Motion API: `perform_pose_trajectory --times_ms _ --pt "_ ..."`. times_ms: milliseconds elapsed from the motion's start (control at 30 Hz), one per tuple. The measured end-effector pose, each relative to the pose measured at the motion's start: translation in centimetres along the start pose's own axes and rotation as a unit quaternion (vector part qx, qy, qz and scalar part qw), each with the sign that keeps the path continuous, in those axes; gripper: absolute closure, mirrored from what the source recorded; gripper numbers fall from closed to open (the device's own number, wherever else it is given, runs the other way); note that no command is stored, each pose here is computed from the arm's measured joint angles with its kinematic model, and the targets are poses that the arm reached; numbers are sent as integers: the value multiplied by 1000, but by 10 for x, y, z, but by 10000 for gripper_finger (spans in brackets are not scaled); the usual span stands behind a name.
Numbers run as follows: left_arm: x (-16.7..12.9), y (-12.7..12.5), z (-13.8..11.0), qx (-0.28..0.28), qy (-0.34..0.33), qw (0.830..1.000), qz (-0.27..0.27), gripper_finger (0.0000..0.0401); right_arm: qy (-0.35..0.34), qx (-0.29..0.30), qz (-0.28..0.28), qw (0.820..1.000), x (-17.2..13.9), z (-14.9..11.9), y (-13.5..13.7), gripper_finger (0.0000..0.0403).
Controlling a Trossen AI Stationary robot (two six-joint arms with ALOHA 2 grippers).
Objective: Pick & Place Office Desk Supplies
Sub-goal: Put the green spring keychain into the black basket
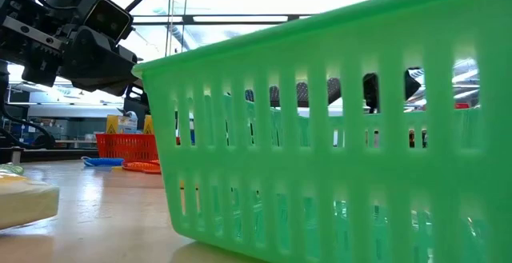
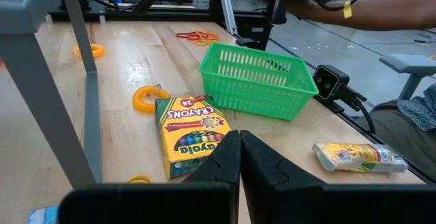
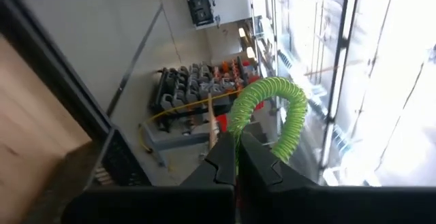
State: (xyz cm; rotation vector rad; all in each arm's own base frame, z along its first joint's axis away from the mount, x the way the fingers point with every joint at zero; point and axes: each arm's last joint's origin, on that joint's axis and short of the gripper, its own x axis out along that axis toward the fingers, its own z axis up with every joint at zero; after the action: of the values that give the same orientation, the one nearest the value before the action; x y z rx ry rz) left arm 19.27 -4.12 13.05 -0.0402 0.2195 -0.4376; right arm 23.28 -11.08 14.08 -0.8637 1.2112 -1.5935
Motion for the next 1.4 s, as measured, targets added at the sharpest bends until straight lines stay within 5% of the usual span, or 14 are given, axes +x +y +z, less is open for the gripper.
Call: perform_pose_trajectory --times_ms 233,367,567,600,700,833,1400 --pt "0 0 0 -4 0 1000 0 393 9 123 -3 992 5 -3 1 403" --pt "0 0 0 -3 0 1000 0 393 10 220 44 974 10 -8 7 403" --pt "0 0 0 -3 0 1000 0 393 150 406 166 886 32 -38 17 403" --pt "0 0 0 -3 0 1000 0 393 174 412 167 879 33 -44 17 403" --pt "0 0 0 0 0 1000 1 393 209 354 174 895 28 -61 22 403" --pt "0 0 0 1 0 1000 0 393 214 364 181 889 24 -60 20 403" --pt "0 0 0 1 0 1000 1 393 170 383 212 883 -2 -54 22 403"
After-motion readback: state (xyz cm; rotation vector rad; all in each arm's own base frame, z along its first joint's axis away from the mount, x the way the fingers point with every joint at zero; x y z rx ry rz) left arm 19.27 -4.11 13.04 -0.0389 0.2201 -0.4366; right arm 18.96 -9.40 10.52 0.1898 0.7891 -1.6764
